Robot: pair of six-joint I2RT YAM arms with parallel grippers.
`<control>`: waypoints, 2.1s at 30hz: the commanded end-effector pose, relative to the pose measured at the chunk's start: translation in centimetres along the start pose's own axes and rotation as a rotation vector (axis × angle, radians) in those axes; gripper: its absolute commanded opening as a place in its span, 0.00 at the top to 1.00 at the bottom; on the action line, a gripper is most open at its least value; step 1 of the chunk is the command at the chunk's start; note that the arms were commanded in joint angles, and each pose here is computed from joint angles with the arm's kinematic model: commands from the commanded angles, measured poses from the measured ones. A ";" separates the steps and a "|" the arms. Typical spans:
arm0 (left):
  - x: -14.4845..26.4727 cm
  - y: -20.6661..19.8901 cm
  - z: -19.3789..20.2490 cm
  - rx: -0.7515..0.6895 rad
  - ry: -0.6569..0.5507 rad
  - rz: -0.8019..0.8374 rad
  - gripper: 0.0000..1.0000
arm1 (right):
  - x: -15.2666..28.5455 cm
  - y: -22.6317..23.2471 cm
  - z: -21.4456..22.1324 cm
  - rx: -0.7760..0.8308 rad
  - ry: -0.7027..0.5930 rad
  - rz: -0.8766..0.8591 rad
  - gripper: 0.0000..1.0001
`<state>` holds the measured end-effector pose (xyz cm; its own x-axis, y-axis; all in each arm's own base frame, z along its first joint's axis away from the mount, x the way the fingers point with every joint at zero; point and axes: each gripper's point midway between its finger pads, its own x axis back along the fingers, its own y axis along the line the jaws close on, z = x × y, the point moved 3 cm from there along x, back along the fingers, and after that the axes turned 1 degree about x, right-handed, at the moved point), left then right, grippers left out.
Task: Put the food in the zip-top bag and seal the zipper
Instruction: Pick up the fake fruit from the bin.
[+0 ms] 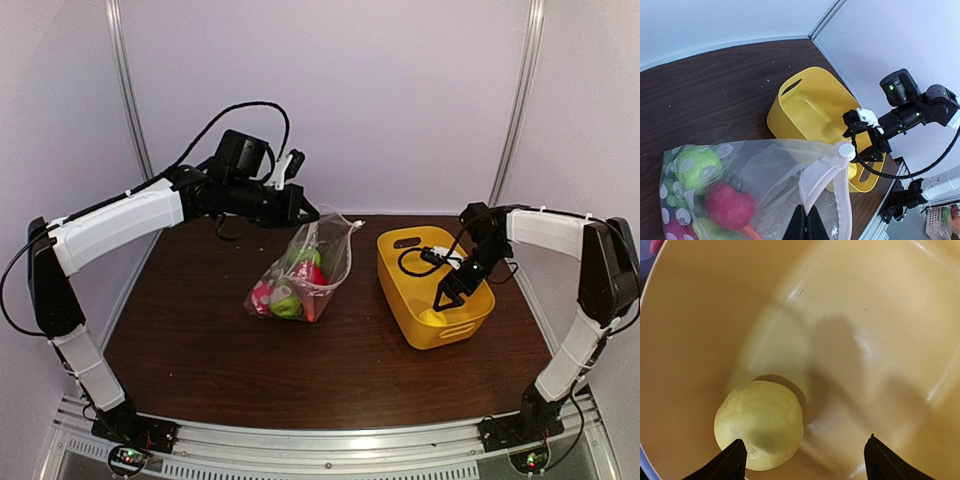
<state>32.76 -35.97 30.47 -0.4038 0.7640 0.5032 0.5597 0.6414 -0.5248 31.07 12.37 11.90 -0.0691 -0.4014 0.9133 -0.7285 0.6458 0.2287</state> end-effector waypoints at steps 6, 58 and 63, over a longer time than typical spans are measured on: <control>0.6 -0.8 -0.5 -0.009 -0.038 0.036 1.00 | -2.4 0.2 1.7 -0.012 0.050 -0.054 0.18; -0.4 -0.6 0.2 -0.001 -0.031 0.067 1.00 | 9.8 6.7 -5.4 0.116 -0.299 -0.073 0.46; -0.6 -0.6 0.2 0.007 -0.029 0.077 1.00 | 13.7 11.8 -8.3 0.289 -0.510 -0.137 0.44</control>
<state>32.59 -36.43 29.39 -0.3804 0.7855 0.4880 0.5643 0.6153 -0.5505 29.00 16.72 24.67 -0.2221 -0.6418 0.7340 -0.8295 0.5200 0.2037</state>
